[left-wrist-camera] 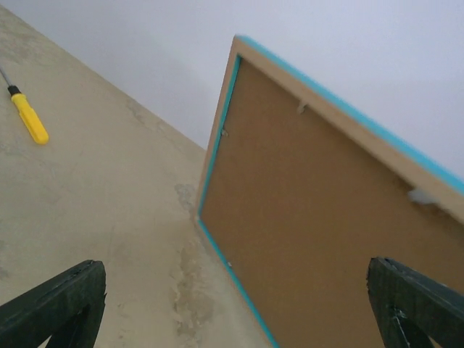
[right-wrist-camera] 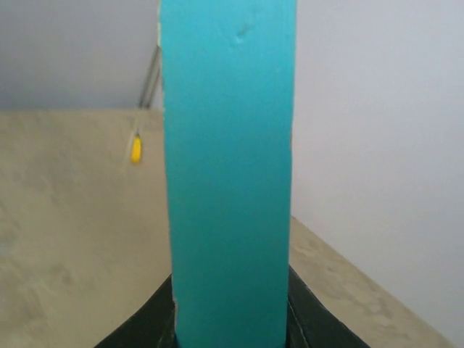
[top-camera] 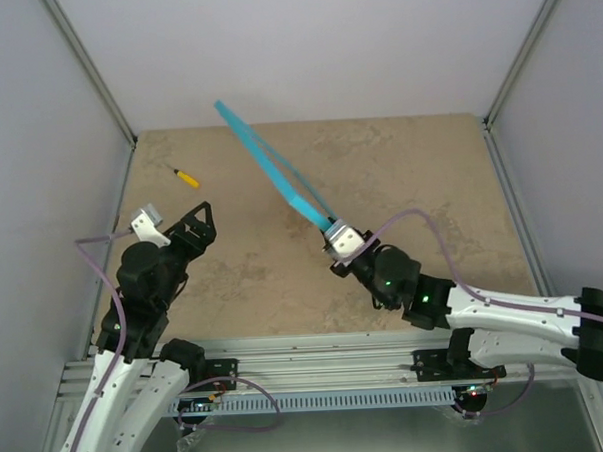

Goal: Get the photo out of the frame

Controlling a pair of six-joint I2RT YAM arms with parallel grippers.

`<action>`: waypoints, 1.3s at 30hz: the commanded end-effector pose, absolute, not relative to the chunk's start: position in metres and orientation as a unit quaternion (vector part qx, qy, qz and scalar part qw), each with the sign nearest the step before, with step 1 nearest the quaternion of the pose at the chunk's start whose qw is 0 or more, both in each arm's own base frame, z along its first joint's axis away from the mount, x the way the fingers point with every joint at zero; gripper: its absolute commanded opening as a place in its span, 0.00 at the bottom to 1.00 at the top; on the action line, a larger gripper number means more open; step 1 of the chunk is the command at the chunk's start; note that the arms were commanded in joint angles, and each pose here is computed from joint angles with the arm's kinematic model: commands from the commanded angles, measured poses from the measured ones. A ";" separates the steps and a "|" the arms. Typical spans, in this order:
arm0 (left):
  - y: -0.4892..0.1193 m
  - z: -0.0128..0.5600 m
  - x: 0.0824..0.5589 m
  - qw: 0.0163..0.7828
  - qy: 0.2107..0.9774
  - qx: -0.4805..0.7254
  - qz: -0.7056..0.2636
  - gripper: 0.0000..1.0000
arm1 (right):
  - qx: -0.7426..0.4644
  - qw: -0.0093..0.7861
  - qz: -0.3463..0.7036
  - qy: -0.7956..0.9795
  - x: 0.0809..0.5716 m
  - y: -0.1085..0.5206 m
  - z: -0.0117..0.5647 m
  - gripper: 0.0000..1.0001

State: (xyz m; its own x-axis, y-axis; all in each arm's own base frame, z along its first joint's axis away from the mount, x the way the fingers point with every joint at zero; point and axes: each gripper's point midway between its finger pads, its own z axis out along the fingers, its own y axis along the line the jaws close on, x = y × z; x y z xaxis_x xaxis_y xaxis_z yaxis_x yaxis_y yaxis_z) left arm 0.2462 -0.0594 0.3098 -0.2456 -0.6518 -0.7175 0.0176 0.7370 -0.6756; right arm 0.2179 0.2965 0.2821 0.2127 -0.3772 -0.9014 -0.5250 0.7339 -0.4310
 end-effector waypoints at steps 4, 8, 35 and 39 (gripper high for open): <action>-0.077 0.289 0.250 0.546 0.726 -0.221 -0.353 1.00 | -0.206 0.713 0.321 0.589 0.214 0.275 0.345 0.00; -0.088 0.270 0.256 0.520 0.738 -0.220 -0.369 1.00 | -0.153 0.692 0.376 0.597 0.226 0.263 0.340 0.00; -0.127 0.125 0.281 0.369 0.787 -0.273 -0.412 0.99 | 0.231 0.422 0.441 0.757 0.271 0.225 0.145 0.01; -0.133 0.110 0.282 0.349 0.794 -0.275 -0.416 0.98 | 0.253 0.390 0.431 0.773 0.268 0.225 0.125 0.00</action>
